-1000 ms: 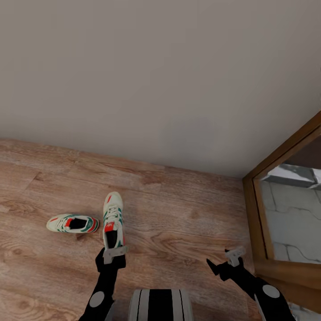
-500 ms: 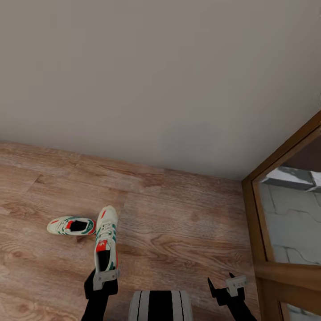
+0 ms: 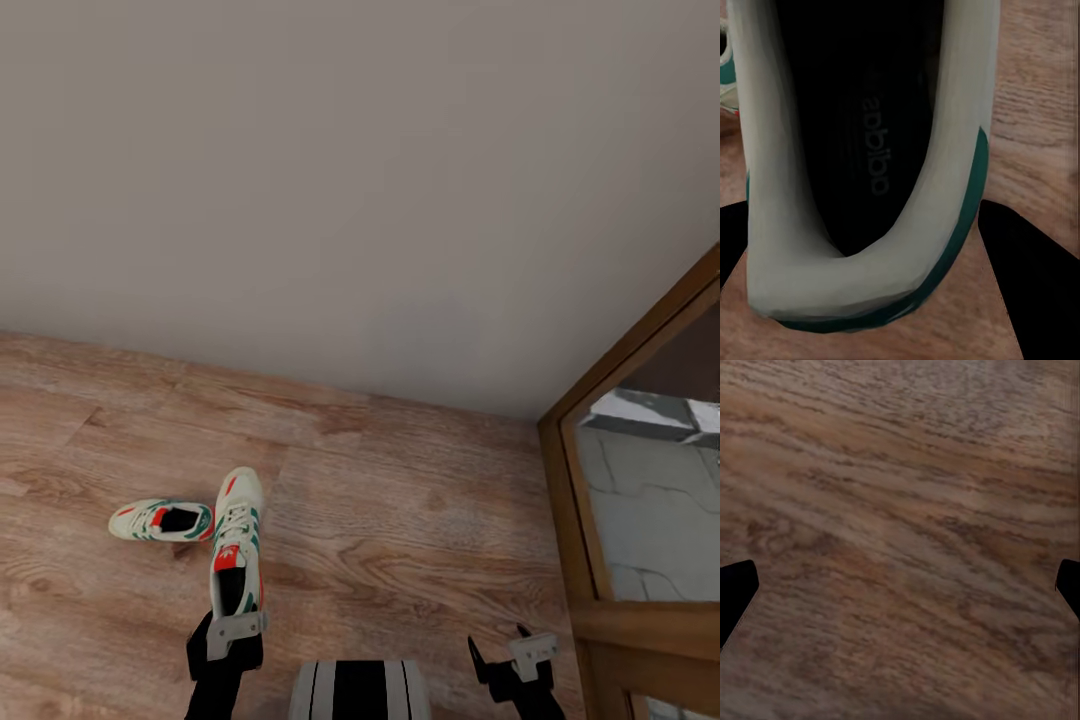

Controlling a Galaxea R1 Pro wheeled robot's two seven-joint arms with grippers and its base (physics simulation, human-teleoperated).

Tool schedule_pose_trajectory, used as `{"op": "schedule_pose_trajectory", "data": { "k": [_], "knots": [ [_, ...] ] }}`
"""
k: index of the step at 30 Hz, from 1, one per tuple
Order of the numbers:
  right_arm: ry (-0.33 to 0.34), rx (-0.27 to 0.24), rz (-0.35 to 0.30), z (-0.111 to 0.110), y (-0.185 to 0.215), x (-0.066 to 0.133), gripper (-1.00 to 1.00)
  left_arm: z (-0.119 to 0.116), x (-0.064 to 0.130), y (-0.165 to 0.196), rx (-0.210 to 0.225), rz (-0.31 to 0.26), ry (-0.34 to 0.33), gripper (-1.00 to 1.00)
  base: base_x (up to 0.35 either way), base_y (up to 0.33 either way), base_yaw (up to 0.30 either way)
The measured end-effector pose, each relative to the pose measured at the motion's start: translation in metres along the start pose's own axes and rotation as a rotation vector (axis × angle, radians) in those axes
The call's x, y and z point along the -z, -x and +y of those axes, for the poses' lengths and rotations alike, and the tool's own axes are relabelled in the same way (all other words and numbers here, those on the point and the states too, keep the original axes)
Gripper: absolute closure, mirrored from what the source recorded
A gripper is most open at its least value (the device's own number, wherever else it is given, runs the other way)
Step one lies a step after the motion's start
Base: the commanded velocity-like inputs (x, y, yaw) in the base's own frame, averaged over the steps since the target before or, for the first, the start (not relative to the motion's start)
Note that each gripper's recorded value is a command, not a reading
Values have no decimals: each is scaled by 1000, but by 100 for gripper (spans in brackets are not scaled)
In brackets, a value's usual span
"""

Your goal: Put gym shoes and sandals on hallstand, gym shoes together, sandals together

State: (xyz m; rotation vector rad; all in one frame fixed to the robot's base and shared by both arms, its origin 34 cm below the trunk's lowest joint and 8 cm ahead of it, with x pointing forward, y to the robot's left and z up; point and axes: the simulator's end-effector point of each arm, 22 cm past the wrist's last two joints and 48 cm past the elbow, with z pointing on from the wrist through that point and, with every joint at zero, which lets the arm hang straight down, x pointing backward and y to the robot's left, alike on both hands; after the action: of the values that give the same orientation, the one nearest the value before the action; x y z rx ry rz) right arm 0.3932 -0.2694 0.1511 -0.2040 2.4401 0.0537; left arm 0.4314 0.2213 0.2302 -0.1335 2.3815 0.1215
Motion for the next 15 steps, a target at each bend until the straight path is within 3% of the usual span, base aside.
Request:
{"op": "schedule_pose_trajectory", "data": {
  "k": [7, 15],
  "knots": [
    [0, 6, -64, 2, 15, 6, -100, -1, 4, 18, 6, -41, -2, 100, 0, 0, 0],
    [0, 7, -84, 4, 15, 19, -100, 1, 9, 34, 7, -82, 0, 100, 0, 0, 0]
  ]
}}
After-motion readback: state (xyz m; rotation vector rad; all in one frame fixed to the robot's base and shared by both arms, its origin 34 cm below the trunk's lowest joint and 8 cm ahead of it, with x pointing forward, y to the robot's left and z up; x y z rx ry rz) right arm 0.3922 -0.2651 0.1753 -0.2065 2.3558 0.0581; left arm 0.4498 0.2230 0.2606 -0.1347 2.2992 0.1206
